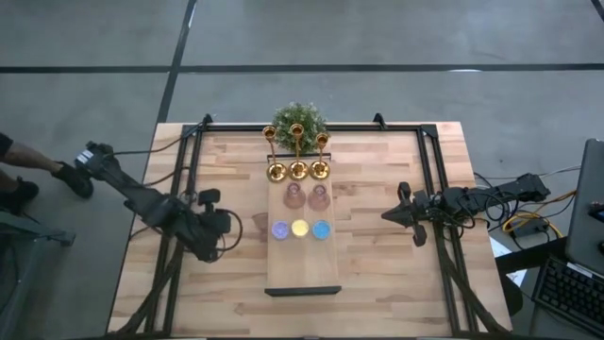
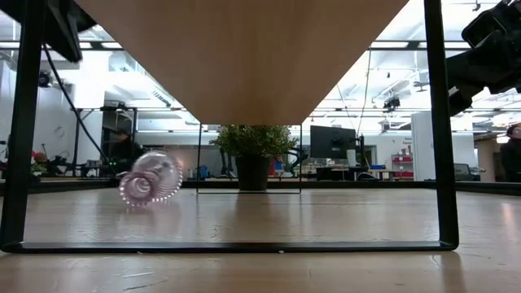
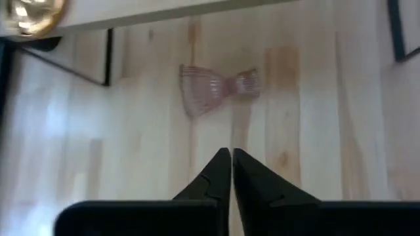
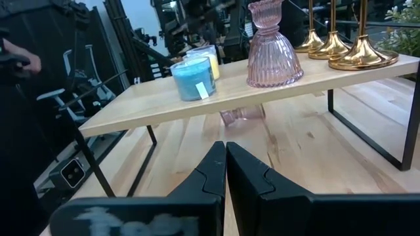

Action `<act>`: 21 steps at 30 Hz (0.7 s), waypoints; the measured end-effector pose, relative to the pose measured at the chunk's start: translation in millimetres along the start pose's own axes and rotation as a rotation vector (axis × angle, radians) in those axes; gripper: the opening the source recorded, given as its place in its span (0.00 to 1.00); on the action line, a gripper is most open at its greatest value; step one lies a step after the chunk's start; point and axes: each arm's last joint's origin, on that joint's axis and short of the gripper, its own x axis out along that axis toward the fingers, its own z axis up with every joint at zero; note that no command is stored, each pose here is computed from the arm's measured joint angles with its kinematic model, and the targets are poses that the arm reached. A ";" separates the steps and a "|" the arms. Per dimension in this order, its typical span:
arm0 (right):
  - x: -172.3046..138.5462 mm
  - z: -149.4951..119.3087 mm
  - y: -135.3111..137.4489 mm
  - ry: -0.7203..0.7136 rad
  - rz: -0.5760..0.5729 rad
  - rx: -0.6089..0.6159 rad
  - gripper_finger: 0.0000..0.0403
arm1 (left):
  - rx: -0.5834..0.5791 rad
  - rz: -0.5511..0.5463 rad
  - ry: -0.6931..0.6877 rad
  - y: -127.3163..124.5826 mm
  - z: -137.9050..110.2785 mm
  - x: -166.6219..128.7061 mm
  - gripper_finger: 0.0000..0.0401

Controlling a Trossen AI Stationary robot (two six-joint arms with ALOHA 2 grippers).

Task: Pick & Place candle stick holders
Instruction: Put the pink glass candle holder on the shelf aligned with the pink glass candle holders

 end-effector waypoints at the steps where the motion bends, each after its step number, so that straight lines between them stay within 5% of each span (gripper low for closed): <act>1: 0.0 0.0 0.0 0.000 0.000 0.000 0.02 | -0.023 -0.016 -0.013 -1.1 -1.5 5.9 0.07; 9: 0.0 0.0 0.0 0.000 0.000 0.000 0.02 | -0.223 -0.194 -0.092 -7.0 -10.1 41.6 0.30; 17: 0.0 0.0 0.0 0.000 0.000 0.000 0.02 | -0.308 0.002 -0.128 23.7 -24.4 73.4 0.56; 21: 0.0 0.0 0.0 0.000 -0.001 0.000 0.02 | -0.244 -0.062 -0.172 35.3 -26.6 91.4 0.58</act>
